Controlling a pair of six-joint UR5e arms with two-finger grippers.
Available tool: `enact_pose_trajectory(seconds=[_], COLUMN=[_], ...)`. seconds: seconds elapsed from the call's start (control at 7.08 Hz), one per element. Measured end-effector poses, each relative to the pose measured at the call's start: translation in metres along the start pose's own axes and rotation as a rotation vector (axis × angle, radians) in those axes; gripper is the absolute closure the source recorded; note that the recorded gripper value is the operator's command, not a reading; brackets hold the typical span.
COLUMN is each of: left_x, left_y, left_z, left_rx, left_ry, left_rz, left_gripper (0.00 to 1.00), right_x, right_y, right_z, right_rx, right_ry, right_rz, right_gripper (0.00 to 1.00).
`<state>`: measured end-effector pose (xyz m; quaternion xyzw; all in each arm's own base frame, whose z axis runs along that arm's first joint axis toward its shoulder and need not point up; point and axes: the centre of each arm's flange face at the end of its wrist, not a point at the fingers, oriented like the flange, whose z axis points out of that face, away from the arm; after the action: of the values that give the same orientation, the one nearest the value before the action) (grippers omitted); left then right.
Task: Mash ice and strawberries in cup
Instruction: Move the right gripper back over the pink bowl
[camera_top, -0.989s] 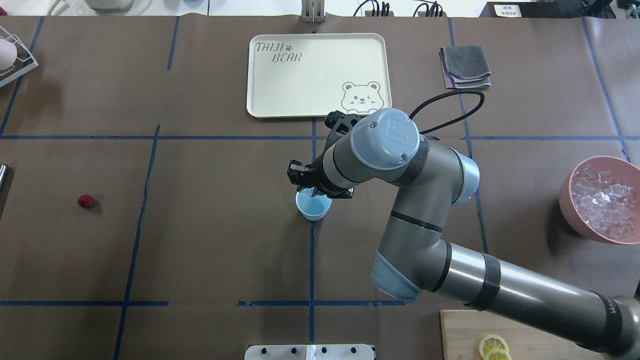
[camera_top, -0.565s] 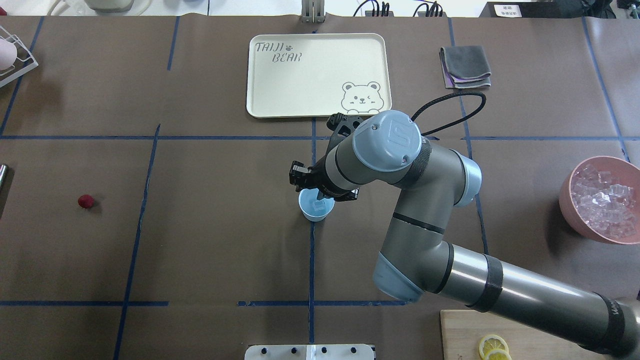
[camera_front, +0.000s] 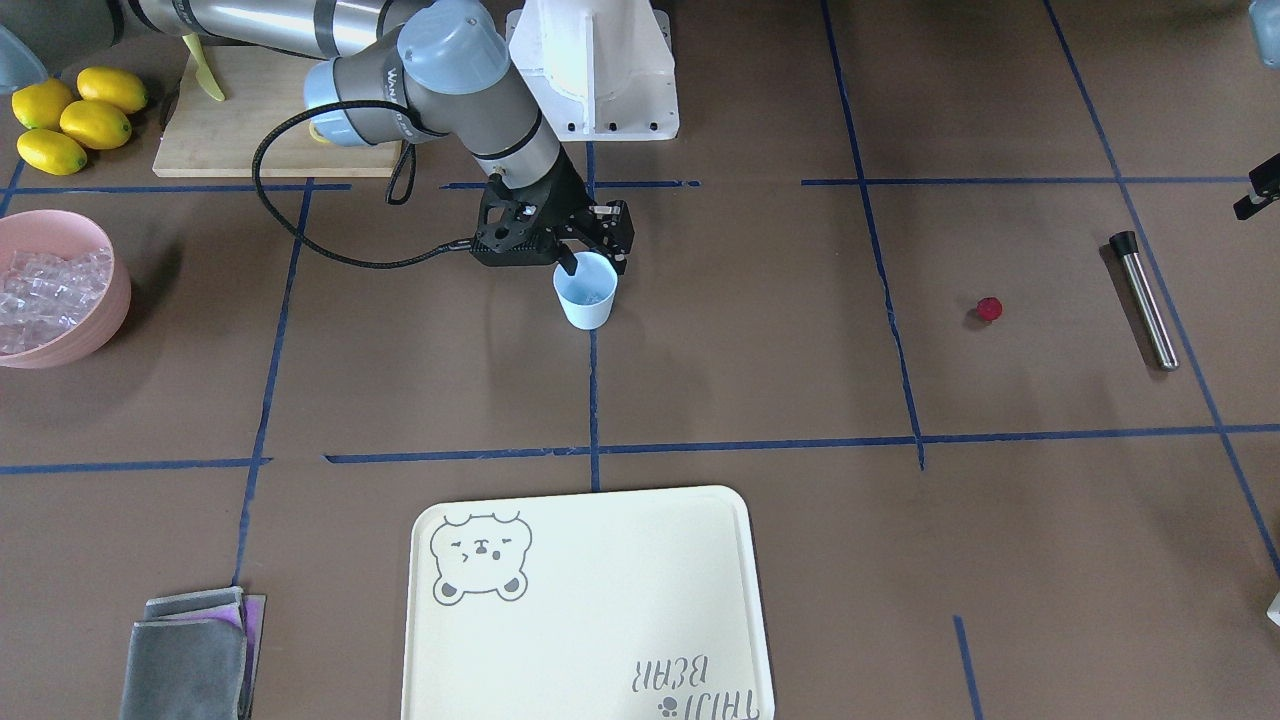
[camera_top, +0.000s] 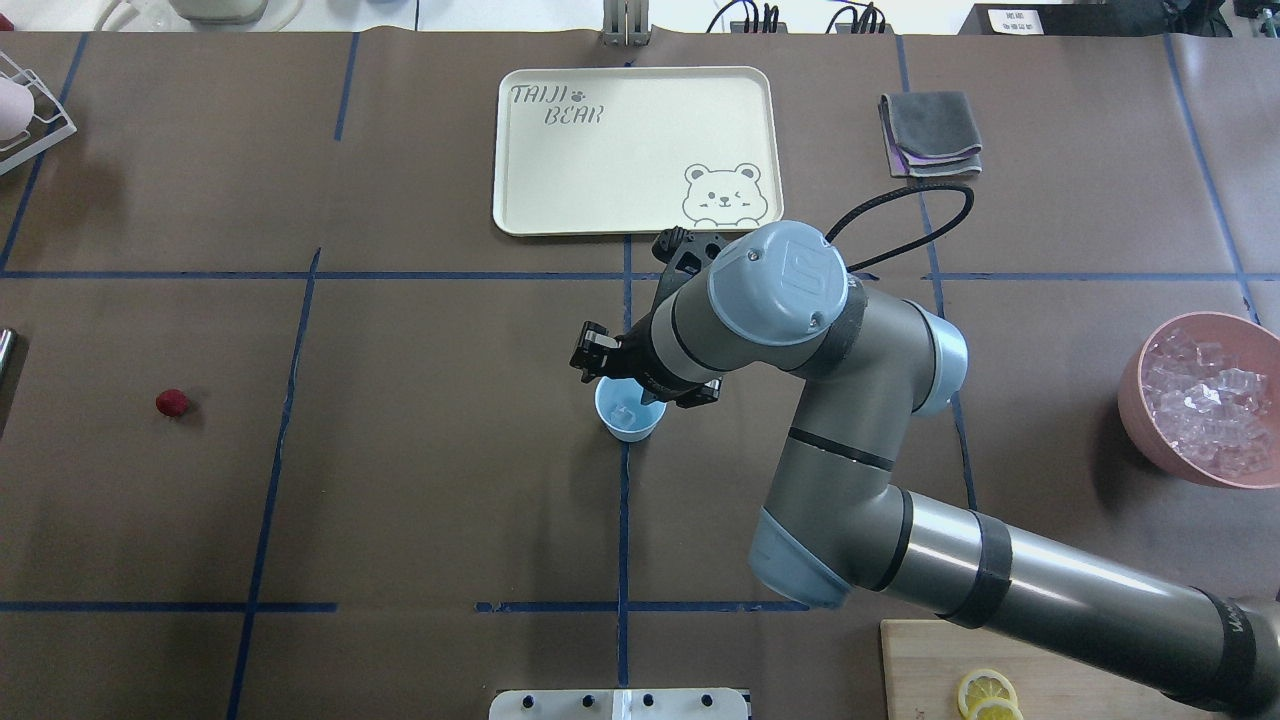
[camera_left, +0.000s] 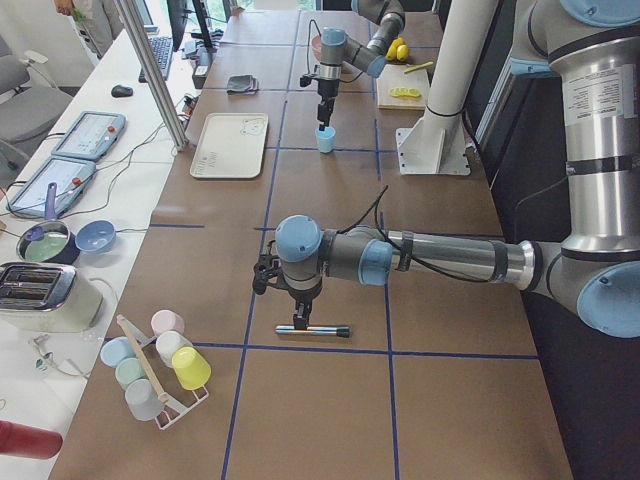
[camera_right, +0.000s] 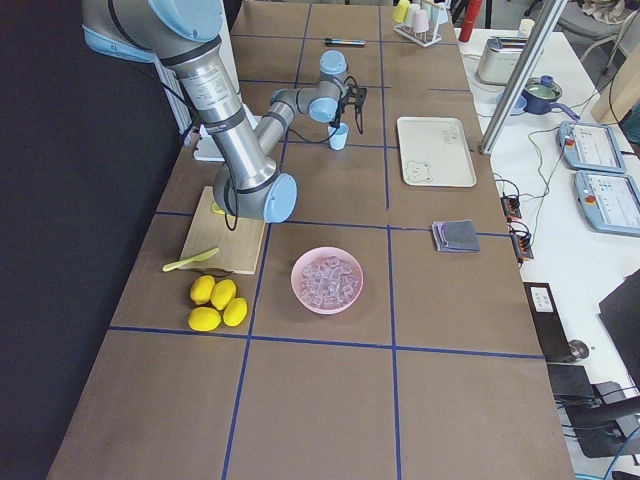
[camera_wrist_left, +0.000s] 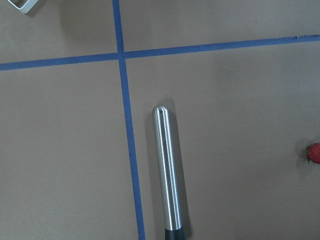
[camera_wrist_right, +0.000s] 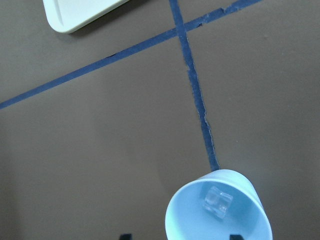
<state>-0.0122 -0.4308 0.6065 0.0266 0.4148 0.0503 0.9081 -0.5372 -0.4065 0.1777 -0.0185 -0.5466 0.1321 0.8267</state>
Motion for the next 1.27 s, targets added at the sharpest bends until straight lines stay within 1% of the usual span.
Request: enact_pose_trajectory(seconds=[0.14, 0.28, 0.42, 0.71, 0.85, 0.99, 1.27], left_x=[0.000, -0.001, -0.003, -0.004, -0.005, -0.005, -0.005], left_y=[0.000, 0.000, 0.001, 0.002, 0.002, 0.003, 0.003], left_z=[0.001, 0.001, 0.002, 0.003, 0.004, 0.004, 0.004], left_rx=[-0.001, -0.003, -0.005, -0.008, -0.010, -0.011, -0.010], left_ry=[0.000, 0.000, 0.000, -0.001, -0.001, -0.001, -0.001], left_rz=[-0.001, -0.003, -0.006, -0.010, -0.012, -0.012, -0.012], left_gripper=[0.00, 0.00, 0.00, 0.00, 0.00, 0.00, 0.00], right_x=[0.017, 0.044, 0.076, 0.161, 0.211, 0.257, 0.357], right_y=[-0.003, -0.015, -0.036, -0.079, -0.099, -0.113, -0.133], right_z=[-0.019, -0.043, -0.067, -0.114, -0.142, -0.167, -0.211], right_rx=[0.007, 0.009, -0.001, -0.026, -0.032, -0.031, -0.011], right_ry=[-0.013, -0.015, -0.003, 0.048, 0.078, 0.106, 0.182], right_rz=[0.002, 0.008, 0.000, -0.066, -0.068, -0.068, -0.109], right_gripper=[0.00, 0.00, 0.00, 0.00, 0.00, 0.01, 0.01])
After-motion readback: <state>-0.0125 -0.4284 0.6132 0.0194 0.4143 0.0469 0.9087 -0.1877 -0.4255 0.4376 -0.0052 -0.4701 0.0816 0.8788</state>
